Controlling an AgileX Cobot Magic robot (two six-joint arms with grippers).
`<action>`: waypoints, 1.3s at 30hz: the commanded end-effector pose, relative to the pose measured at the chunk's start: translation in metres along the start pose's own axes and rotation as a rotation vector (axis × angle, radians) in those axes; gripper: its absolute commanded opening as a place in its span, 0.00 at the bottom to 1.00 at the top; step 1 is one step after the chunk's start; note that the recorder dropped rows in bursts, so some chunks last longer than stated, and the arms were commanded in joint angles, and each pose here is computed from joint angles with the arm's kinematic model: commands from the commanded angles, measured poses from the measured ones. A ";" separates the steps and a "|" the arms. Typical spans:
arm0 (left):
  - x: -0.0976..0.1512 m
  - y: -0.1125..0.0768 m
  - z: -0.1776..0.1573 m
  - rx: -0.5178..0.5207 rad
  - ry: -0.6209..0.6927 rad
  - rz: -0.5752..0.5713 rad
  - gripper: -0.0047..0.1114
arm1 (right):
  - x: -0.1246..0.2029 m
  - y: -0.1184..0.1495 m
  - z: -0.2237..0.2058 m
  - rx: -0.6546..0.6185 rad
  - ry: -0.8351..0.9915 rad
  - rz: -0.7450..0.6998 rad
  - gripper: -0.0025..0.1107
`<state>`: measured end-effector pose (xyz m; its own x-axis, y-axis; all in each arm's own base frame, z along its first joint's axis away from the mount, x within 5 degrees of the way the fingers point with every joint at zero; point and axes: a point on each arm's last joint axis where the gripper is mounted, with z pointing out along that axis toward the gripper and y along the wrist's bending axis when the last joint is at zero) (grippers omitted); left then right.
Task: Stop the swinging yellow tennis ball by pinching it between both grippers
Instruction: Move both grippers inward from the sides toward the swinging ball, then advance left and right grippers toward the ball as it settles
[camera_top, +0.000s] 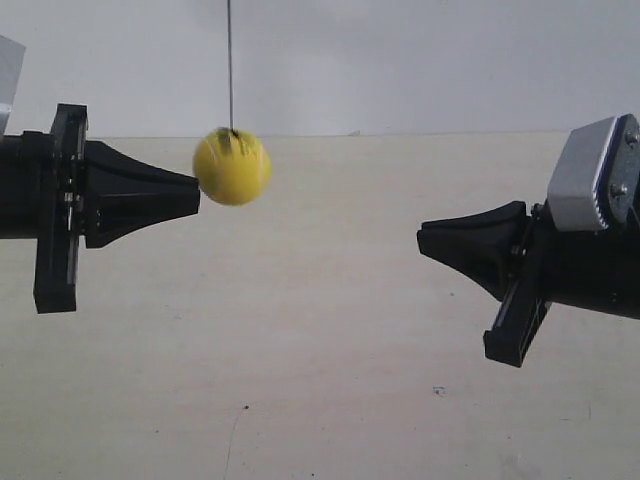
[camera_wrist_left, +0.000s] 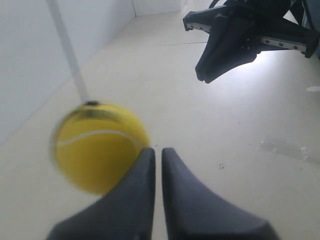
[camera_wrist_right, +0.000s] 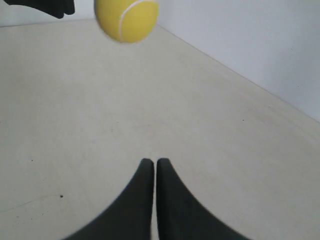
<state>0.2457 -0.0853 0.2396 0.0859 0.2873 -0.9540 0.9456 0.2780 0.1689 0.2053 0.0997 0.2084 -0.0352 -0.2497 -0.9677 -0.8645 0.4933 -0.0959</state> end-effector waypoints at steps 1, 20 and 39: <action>-0.001 0.001 0.001 0.005 -0.008 -0.012 0.08 | -0.005 -0.009 0.004 0.032 -0.009 -0.003 0.02; -0.004 0.009 0.021 0.083 -0.031 0.005 0.08 | 0.001 -0.014 0.017 -0.046 -0.071 0.019 0.02; 0.001 0.013 0.026 0.046 0.026 0.012 0.08 | -0.013 -0.025 0.022 -0.038 -0.095 -0.032 0.02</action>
<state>0.2657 -0.1034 0.2332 0.0835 0.3152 -0.9453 0.9571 0.2387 0.1641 0.2387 0.1081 0.2158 0.0150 -0.1891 -0.9818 -0.8800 0.4637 -0.1028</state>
